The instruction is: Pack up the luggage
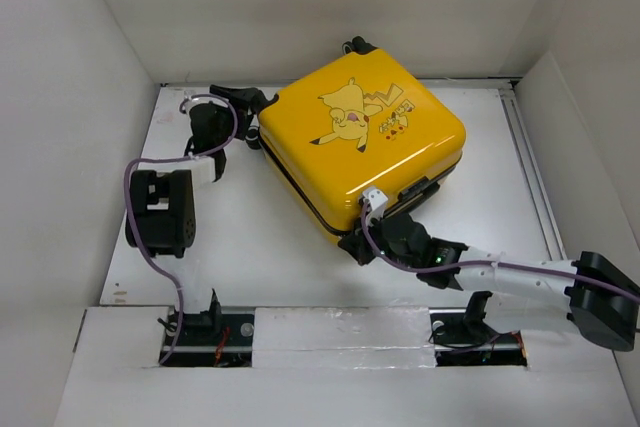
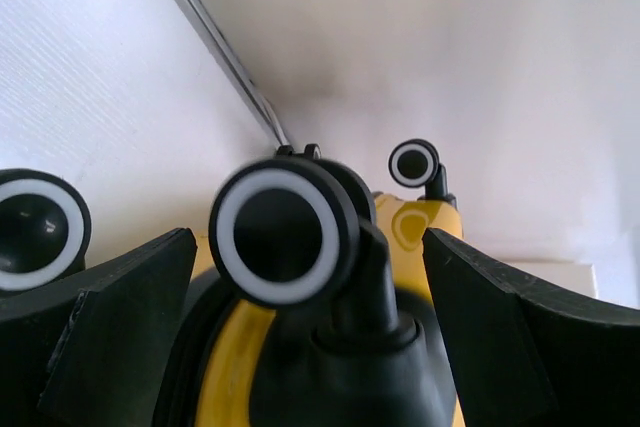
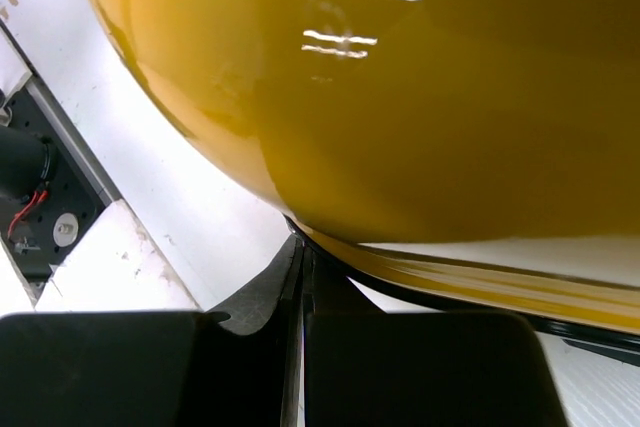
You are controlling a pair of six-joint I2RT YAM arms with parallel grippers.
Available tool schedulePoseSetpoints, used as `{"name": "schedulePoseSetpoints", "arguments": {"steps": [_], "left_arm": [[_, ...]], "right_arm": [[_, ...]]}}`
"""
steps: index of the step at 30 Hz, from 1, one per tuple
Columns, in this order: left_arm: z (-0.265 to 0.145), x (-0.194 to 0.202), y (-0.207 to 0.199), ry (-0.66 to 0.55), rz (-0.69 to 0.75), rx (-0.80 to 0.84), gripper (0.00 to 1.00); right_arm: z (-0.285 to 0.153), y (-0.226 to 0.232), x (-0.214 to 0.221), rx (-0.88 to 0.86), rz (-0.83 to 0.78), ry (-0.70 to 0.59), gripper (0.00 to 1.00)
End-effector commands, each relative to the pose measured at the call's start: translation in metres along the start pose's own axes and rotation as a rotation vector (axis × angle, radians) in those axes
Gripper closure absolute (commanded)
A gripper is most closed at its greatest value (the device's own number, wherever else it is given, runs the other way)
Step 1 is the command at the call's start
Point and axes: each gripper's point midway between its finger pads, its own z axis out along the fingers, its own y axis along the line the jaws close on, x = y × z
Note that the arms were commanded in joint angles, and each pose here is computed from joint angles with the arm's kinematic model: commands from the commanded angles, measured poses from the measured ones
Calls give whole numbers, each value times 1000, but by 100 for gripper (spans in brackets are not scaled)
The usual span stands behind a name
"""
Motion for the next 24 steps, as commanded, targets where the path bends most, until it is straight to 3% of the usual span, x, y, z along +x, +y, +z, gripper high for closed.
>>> {"name": "schedulePoseSetpoints", "arguments": {"steps": [1, 7, 12, 16, 20, 24], "left_arm": [[10, -8, -28, 8, -70, 67, 6], [27, -13, -41, 8, -129, 119, 15], [40, -10, -37, 35, -180, 126, 33], [39, -10, -40, 32, -198, 156, 37], [36, -10, -42, 29, -213, 183, 51], [35, -10, -41, 28, -221, 198, 81]], "right_arm": [[1, 26, -25, -98, 13, -85, 100], [2, 25, -22, -94, 12, -77, 100], [2, 25, -22, -94, 12, -77, 100], [4, 24, -19, -90, 21, -68, 100], [4, 24, -19, -90, 21, -68, 100], [2, 20, -24, -65, 23, -87, 100]]}}
